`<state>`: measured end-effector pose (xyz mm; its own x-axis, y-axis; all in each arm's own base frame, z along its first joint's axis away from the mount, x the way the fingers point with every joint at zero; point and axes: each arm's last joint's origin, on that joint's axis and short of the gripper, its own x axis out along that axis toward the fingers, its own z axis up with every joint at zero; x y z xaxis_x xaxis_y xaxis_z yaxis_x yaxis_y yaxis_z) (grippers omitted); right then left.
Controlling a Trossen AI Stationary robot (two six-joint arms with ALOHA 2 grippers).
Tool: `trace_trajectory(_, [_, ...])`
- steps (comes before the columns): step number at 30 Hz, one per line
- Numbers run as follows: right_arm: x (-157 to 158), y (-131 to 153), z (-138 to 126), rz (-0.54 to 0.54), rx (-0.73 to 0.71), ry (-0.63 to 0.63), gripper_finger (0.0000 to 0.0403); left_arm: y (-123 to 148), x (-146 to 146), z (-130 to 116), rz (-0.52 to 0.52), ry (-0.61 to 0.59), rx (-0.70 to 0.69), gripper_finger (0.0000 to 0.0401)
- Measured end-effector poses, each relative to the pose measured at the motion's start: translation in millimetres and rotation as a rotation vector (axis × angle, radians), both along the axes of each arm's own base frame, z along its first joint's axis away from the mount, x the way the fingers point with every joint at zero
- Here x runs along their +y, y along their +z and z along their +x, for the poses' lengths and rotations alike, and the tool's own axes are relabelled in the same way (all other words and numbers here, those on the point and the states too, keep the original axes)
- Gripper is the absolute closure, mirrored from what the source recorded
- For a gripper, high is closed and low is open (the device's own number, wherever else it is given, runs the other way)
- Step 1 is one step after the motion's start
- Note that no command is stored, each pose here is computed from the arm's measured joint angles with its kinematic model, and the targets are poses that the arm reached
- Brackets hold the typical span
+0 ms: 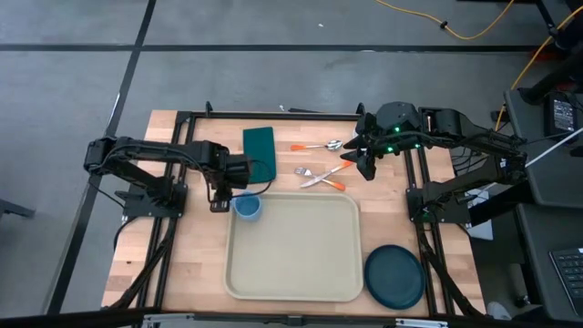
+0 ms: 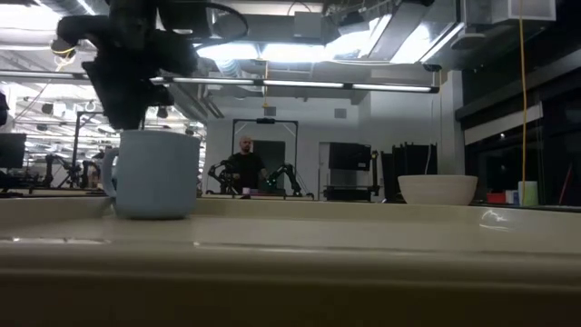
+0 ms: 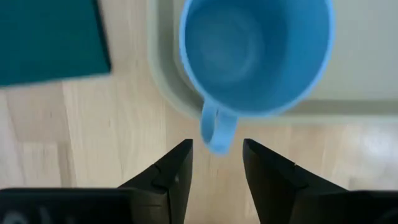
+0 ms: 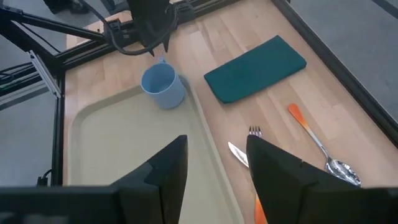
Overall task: Set up tray
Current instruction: Put the green plate on the gray tray below the blue mug
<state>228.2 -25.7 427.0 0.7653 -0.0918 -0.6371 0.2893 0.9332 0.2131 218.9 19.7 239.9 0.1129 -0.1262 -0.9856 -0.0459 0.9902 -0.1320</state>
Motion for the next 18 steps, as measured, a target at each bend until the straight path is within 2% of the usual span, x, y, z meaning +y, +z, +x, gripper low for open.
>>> trace_trajectory(4, [0, 0, 0, -0.002, 0.001, 0.002, 0.0233, 7, -2, -5, -0.053, 0.025, 0.047, 0.026])
trace_trajectory(7, [0, 0, 0, -0.004, 0.004, 0.003, 0.0233, 22, -4, -3, -0.105, 0.059, -0.043, 0.0261])
trace_trajectory(12, [-3, -5, -3, 0.029, 0.064, -0.035, 0.0233, 66, -6, -5, -0.084, 0.125, -0.341, 0.0261])
trace_trajectory(15, [-7, -12, -2, 0.053, 0.13, -0.066, 0.0233, 103, -4, -17, -0.028, 0.219, -0.581, 0.0262])
trace_trajectory(18, [-10, -21, 3, 0.061, 0.2, -0.077, 0.0233, 141, -3, -36, 0.038, 0.329, -0.88, 0.0262])
